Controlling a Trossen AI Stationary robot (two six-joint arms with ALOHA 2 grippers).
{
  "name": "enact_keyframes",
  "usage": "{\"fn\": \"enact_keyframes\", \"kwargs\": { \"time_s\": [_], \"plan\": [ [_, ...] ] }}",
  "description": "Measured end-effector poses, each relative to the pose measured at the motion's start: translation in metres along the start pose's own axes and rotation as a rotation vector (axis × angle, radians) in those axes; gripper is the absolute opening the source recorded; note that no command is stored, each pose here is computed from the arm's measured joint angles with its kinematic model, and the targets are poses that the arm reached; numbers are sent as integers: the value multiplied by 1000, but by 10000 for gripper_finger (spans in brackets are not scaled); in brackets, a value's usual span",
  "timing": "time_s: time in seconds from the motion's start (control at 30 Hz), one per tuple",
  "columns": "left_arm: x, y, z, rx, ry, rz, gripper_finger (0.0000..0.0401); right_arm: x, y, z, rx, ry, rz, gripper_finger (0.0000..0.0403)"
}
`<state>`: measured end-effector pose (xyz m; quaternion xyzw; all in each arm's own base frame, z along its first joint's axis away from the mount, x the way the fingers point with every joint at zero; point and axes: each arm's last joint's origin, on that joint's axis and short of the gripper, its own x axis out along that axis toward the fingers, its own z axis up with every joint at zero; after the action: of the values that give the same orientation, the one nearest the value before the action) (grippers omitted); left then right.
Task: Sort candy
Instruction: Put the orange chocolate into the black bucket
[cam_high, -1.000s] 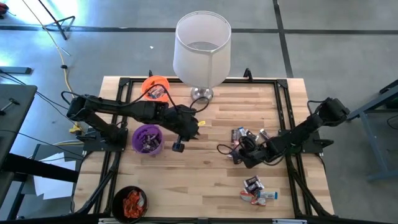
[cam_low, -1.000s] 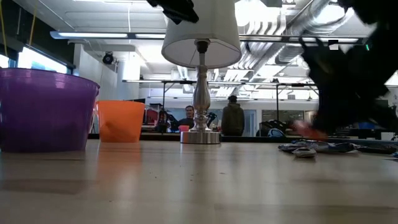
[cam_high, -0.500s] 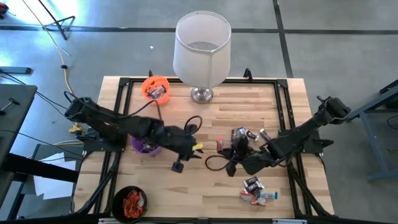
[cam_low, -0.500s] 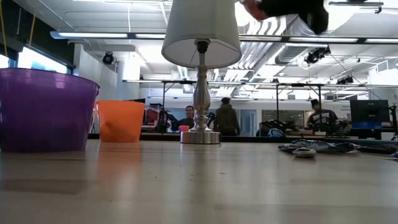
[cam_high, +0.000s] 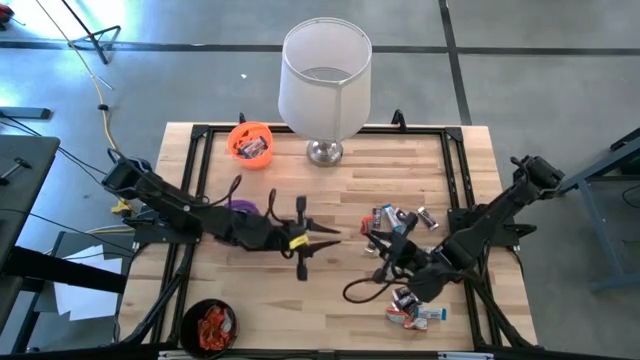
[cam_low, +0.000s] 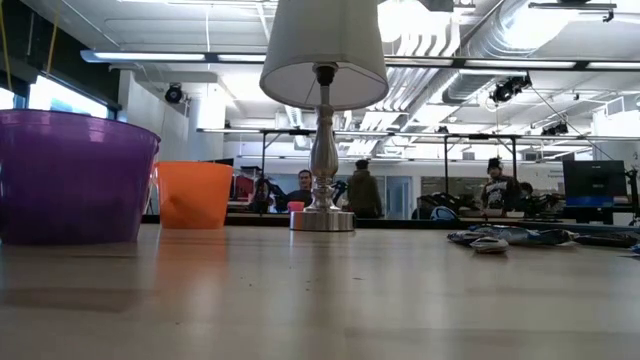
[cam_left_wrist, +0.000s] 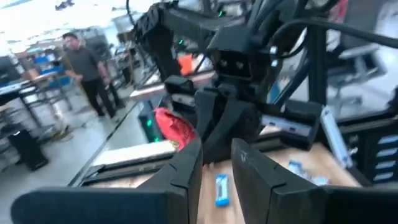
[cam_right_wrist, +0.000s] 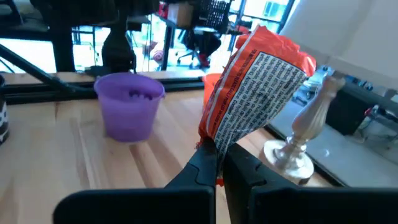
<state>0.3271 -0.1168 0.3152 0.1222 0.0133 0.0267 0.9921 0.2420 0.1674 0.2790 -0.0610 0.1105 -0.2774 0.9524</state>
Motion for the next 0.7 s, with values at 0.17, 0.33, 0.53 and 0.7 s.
{"fn": "enact_keyframes", "kwargs": {
  "time_s": [0.17, 0.33, 0.53, 0.7],
  "plan": [
    [4, 8, -5, -64, -33, -95, 74, 8, 3, 5, -17, -22, -4, 0],
    [8, 11, -10, -26, -23, -123, 74, 20, 10, 6, -56, -36, 23, 0],
    [10, 17, -14, -15, 9, -120, 74, 26, 15, 11, -48, -69, 60, 0],
    [11, 19, -16, -3, 26, -117, 74, 26, 16, 12, -48, -73, 66, 0]
  ]
}}
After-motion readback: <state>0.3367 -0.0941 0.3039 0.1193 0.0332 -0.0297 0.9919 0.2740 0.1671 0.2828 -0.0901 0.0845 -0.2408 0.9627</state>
